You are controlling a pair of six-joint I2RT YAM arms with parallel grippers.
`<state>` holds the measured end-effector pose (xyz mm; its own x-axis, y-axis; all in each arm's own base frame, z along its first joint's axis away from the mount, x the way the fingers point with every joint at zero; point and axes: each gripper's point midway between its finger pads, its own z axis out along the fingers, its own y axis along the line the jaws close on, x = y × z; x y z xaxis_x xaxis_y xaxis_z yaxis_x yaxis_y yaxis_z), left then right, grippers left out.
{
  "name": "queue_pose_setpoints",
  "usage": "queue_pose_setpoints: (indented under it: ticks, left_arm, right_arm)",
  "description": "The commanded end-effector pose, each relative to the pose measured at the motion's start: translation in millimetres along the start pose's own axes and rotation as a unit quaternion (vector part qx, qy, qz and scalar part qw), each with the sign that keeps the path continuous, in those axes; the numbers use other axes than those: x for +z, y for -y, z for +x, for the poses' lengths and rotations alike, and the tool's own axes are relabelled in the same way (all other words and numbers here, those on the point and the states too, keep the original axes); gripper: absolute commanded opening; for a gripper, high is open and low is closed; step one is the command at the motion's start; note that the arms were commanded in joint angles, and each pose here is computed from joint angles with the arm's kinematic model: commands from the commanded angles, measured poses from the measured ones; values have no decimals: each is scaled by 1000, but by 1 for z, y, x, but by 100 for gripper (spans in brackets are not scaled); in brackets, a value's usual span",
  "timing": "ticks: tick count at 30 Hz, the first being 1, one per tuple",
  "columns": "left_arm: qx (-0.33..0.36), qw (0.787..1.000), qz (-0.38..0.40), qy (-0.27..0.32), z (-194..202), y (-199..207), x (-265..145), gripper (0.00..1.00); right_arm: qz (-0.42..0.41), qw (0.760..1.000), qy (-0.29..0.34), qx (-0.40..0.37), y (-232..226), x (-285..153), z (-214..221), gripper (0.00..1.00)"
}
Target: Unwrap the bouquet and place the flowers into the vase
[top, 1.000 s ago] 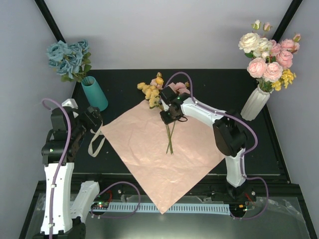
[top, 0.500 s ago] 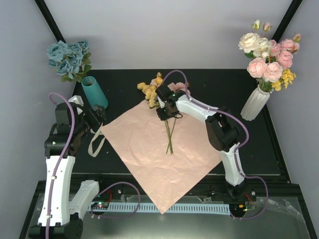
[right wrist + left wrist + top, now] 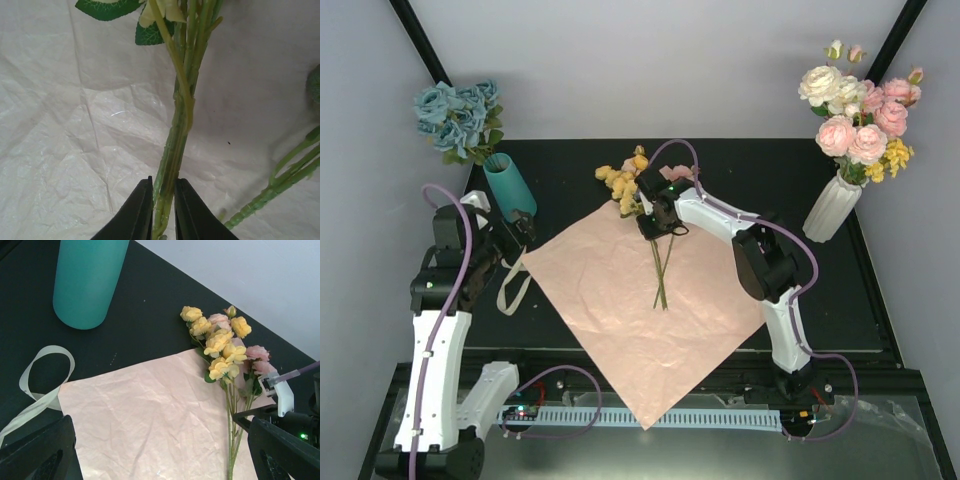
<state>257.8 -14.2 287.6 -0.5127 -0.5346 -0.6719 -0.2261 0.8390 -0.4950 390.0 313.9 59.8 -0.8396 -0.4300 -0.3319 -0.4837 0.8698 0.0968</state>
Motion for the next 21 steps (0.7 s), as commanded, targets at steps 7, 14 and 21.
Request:
queue_pose_setpoints:
  ticks: [7,14,21]
  left_arm:
    - [14,1000,23,4,-6,13,-1,99]
    - [22,999,44,-1,-6,23,-3,99]
    - [21,997,74,-8,-2,33,-3,99]
  right_arm:
    - [-11,1000,-7,0,2,8,-3,2]
    - [-23,999,26,-2,-4,-23,-18,2]
    - [-38,994,102,0,-12,-91,-43,2]
